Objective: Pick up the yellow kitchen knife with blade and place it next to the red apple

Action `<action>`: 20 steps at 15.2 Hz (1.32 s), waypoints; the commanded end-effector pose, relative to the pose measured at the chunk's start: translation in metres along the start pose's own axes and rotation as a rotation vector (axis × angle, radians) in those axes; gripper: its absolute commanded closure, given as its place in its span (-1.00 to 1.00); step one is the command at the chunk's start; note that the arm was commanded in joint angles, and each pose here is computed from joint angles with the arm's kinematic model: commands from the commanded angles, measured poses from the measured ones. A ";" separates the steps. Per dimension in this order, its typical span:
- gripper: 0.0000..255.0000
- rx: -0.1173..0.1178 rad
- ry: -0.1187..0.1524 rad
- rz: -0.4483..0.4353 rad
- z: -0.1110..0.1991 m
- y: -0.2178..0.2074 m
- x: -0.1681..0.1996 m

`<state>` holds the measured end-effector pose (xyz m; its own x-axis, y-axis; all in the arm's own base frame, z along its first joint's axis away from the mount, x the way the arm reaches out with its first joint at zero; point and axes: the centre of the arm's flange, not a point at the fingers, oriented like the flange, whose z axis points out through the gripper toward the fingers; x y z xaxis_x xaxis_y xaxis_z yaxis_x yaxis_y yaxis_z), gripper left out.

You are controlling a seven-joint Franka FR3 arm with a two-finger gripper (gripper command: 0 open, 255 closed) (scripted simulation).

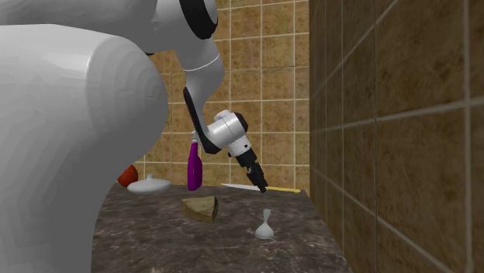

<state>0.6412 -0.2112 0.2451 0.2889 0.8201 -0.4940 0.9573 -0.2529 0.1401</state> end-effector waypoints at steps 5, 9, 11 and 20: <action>1.00 0.012 -0.002 -0.002 0.005 -0.001 0.002; 1.00 0.012 -0.002 -0.002 -0.014 0.002 -0.008; 1.00 0.012 -0.002 -0.002 -0.023 0.003 -0.013; 1.00 0.012 -0.002 -0.002 -0.063 0.010 -0.037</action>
<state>0.6412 -0.2108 0.3138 0.2869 0.8195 -0.4962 0.9577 -0.2573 0.1287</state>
